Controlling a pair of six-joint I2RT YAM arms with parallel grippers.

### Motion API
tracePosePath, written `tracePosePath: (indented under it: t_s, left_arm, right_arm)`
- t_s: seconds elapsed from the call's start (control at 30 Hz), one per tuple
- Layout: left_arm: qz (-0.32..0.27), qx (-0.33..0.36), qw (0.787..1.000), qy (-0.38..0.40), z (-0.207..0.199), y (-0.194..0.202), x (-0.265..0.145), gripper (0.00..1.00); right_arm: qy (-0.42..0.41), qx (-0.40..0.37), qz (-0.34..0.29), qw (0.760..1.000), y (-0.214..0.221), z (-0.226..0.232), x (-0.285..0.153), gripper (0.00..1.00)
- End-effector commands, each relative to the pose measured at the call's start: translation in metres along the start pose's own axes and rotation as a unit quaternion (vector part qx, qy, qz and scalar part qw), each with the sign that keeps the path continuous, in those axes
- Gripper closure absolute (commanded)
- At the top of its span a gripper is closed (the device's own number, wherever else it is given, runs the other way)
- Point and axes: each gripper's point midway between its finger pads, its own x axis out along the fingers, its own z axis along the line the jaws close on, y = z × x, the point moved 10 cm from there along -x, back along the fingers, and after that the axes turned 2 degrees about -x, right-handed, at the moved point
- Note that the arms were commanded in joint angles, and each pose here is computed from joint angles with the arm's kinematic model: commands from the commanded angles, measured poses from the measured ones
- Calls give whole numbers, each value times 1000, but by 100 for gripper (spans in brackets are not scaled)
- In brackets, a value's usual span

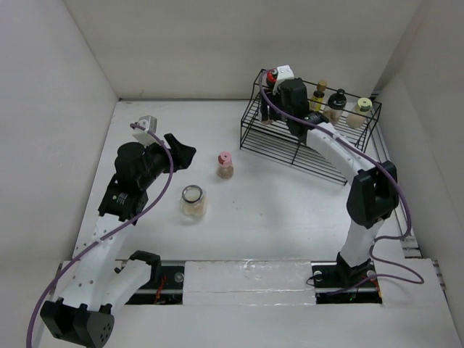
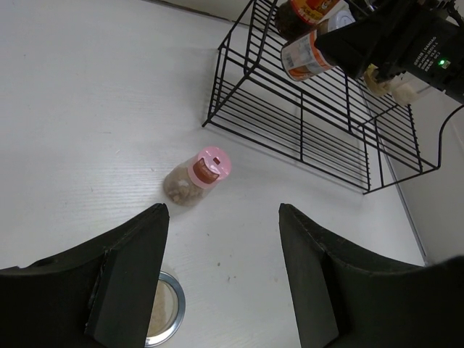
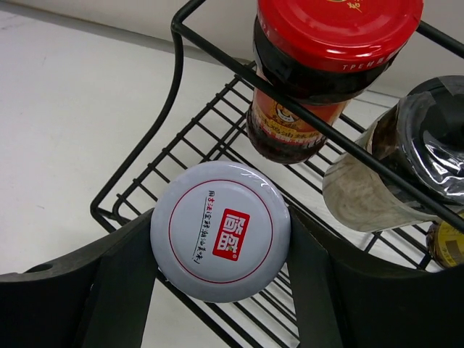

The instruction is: Organize the condiment bottles

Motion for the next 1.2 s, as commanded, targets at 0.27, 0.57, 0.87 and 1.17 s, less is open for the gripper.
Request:
tracePosePath:
  t_s: [0.27, 0.57, 0.87, 1.17]
  left_arm:
    - [-30, 8, 999, 23, -8, -11, -6, 41]
    - [-30, 8, 999, 23, -8, -11, -6, 41]
    - [-35, 8, 999, 14, -8, -14, -7, 41]
    - [-38, 6, 999, -1, -5, -14, -7, 41]
  right_arm:
    - [19, -7, -82, 996, -39, 11, -5, 23]
    - [19, -10, -114, 993, -63, 10, -31, 15]
    - [-17, -18, -174, 984, -97, 29, -90, 11]
    - [-166, -22, -178, 970, -70, 80, -113, 56]
